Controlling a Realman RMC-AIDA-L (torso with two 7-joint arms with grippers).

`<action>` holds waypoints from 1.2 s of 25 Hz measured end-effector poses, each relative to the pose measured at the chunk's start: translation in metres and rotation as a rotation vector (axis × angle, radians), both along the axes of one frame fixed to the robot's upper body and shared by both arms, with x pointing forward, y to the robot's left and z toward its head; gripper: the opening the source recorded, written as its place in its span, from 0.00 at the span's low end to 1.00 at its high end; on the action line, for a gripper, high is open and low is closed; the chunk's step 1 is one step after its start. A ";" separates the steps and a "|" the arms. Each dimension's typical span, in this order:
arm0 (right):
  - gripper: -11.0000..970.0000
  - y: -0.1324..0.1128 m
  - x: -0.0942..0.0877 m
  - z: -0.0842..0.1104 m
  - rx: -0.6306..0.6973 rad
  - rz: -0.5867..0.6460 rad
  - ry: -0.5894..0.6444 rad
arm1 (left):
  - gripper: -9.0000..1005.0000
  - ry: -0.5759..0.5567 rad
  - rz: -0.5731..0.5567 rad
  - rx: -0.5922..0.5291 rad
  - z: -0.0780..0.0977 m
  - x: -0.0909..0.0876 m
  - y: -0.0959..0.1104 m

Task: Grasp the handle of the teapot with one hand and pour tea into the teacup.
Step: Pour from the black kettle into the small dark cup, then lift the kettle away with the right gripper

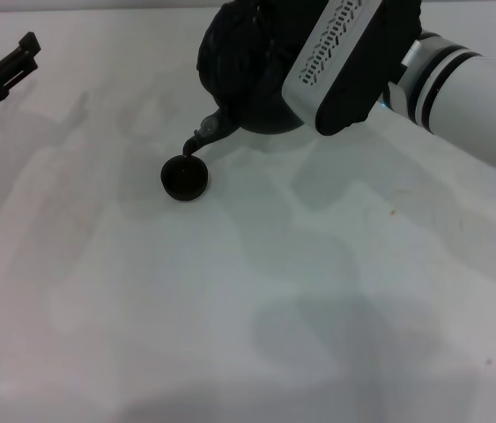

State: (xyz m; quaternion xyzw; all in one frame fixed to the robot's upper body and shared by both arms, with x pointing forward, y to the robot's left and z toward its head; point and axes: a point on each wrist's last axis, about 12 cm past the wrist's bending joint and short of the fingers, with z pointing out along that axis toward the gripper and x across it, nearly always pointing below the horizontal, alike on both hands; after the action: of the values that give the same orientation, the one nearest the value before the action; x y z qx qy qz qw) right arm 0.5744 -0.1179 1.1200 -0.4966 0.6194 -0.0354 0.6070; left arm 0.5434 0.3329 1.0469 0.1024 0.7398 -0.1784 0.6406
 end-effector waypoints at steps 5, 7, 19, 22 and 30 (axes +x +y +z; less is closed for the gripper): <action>0.13 0.000 0.000 0.000 -0.010 0.002 -0.009 | 0.89 0.002 0.002 0.003 0.000 0.001 0.000; 0.13 0.000 0.000 0.000 -0.011 0.001 -0.008 | 0.89 0.003 0.003 0.004 0.000 0.002 0.000; 0.13 -0.002 0.002 0.000 -0.029 -0.011 -0.031 | 0.89 0.002 0.006 0.013 0.001 0.004 0.000; 0.13 -0.002 0.002 0.000 -0.034 -0.010 -0.033 | 0.89 0.002 0.006 0.013 0.001 0.004 0.000; 0.13 -0.002 0.002 -0.001 -0.046 -0.008 -0.039 | 0.89 0.004 0.009 0.015 0.001 0.004 0.000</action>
State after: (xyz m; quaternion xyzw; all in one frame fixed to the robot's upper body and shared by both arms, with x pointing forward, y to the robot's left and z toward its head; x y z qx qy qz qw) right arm 0.5761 -0.1202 1.1192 -0.5074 0.6084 -0.0618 0.6071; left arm 0.5473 0.3332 1.0476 0.1036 0.7427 -0.1705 0.6393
